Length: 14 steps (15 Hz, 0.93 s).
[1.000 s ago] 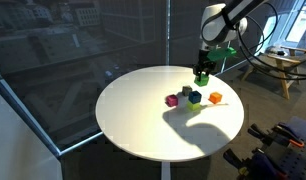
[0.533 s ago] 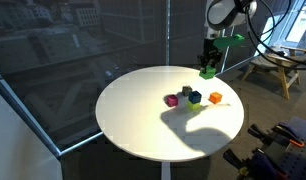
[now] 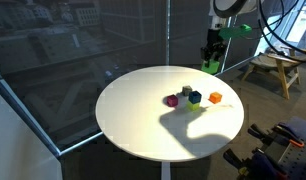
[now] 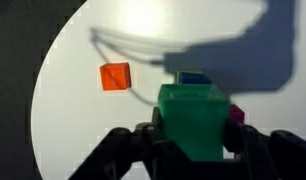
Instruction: Pick up the green block and put it on the table
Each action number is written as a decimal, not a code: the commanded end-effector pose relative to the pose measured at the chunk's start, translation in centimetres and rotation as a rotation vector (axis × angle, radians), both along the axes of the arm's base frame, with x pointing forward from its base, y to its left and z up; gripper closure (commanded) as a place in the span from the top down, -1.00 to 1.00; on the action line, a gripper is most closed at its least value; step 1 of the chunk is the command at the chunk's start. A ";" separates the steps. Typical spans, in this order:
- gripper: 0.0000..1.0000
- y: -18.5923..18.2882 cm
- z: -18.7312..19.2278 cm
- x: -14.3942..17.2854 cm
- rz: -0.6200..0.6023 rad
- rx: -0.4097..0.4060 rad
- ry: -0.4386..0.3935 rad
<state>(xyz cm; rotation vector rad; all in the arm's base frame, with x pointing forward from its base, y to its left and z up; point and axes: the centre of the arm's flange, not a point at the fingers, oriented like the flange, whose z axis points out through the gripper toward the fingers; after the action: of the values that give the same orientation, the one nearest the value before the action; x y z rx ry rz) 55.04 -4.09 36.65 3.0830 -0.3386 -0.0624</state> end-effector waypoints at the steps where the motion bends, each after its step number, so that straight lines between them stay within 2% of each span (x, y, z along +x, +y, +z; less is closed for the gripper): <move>1: -0.41 1.5 0.8 -1.7 0.064 -0.015 0.000; 14: -0.41 8.6 0.7 -4.9 0.292 -0.005 0.019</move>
<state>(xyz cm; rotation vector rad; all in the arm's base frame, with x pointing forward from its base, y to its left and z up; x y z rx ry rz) 51.69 3.99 36.48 3.0941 0.0312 -0.0952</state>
